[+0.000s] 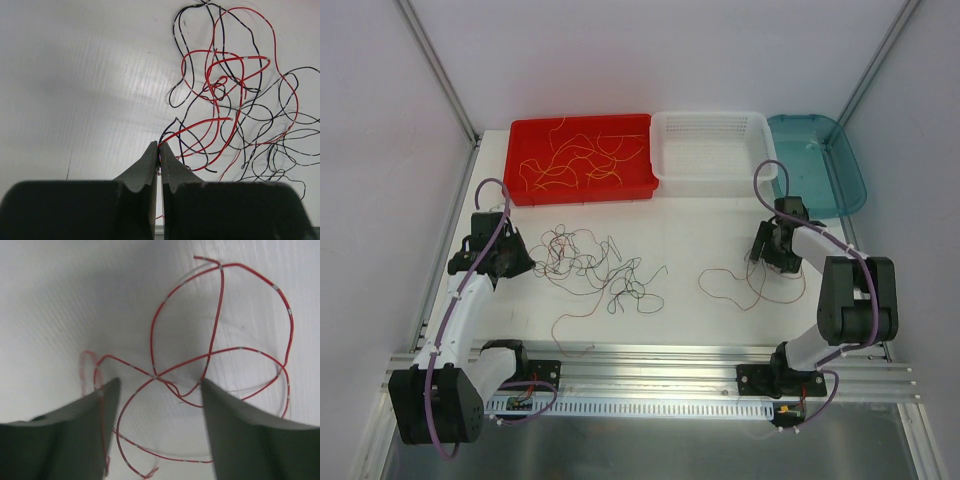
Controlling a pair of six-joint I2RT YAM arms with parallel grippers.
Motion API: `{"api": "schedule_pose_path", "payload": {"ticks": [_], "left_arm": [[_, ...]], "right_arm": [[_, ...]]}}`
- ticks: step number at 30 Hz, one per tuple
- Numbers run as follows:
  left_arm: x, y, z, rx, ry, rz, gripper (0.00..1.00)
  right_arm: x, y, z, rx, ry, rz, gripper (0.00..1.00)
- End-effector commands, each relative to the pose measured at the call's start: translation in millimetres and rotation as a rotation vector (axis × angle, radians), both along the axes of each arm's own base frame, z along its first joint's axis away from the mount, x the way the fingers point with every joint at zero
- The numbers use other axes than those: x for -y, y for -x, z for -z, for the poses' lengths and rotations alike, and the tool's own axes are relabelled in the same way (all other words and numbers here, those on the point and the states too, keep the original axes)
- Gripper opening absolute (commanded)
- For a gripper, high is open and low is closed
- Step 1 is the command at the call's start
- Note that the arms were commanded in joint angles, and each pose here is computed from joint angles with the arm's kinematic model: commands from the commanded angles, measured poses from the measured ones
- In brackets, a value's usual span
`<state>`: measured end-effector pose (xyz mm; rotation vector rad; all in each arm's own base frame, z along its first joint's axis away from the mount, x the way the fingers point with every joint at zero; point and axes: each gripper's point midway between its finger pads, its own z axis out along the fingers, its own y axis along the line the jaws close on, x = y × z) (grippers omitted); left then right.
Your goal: Untangle the cables
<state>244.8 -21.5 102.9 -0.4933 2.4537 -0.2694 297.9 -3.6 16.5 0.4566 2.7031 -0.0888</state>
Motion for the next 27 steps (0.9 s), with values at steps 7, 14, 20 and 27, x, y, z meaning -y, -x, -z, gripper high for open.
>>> {"api": "schedule_pose_path", "payload": {"ticks": [7,14,20,27], "left_arm": [[8,-7,-14,0.031,0.027,0.034,0.0],[11,-7,-15,0.035,0.036,0.044,0.0],[12,-7,-16,0.037,0.042,0.052,0.0],[14,-7,-16,0.039,0.051,0.059,0.0]], "right_arm": [[-19,-7,-1,0.013,-0.09,-0.071,0.01],[-34,-2,-32,0.071,-0.085,-0.141,0.01],[-48,-15,-120,0.243,-0.05,-0.222,0.01],[-67,-46,-249,0.539,-0.074,-0.293,0.01]]}}
